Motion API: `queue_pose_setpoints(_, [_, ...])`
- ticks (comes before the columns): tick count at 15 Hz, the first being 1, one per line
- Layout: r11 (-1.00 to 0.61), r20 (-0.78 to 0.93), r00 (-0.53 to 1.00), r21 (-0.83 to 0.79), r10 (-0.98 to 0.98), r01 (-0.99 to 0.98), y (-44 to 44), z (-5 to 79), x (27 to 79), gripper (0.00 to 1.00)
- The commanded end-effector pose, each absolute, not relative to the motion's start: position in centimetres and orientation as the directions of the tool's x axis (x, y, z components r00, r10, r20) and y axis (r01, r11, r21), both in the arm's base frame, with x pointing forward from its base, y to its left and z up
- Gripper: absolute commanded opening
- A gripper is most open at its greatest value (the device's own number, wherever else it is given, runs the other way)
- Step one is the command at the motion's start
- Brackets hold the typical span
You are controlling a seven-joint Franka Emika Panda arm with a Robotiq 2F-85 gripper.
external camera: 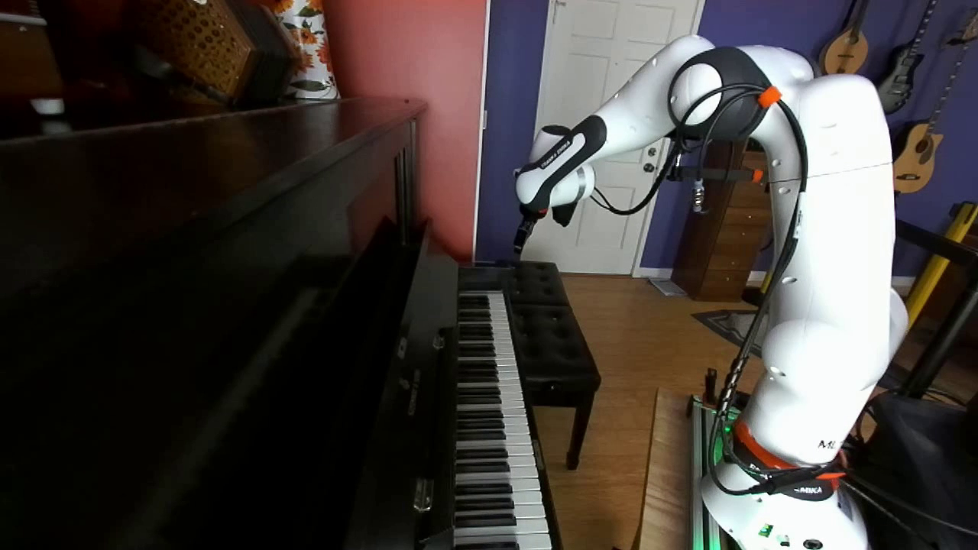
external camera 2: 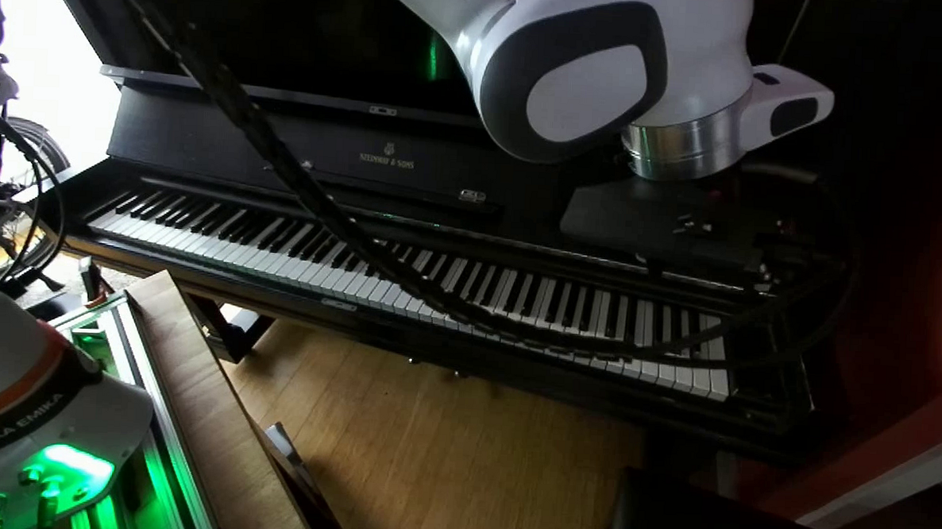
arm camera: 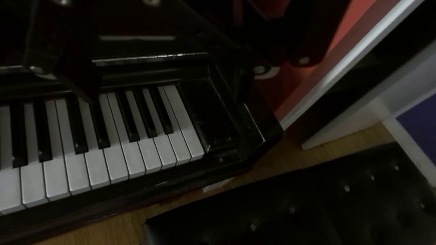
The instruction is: Press the second last right white key of the piano
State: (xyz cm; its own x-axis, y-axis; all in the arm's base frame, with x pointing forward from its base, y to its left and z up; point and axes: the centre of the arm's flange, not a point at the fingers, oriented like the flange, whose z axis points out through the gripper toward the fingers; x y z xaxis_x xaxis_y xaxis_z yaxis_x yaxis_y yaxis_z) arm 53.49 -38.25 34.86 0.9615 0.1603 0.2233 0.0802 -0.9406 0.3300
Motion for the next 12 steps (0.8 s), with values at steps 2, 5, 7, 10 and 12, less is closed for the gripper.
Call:
queue_pose_setpoints(2, [-0.948, 0.174, 0.984, 0.316, 0.024, -0.032, -35.9, 35.6, 51.7, 1.0])
queue_pose_setpoints(5, [-0.946, 0.172, 0.985, 0.312, -0.029, -0.083, -35.3, 35.8, 51.4, 1.0])
queue_pose_setpoints(7, [-0.948, 0.191, 0.982, 0.311, -0.003, -0.063, -36.5, 35.7, 52.7, 1.0])
queue_pose_setpoints(10, [-0.948, 0.191, 0.981, 0.309, -0.012, -0.072, -36.3, 35.7, 52.4, 1.0])
queue_pose_setpoints(12, [-0.948, 0.19, 0.982, 0.309, -0.013, -0.072, -36.3, 35.7, 52.3, 1.0])
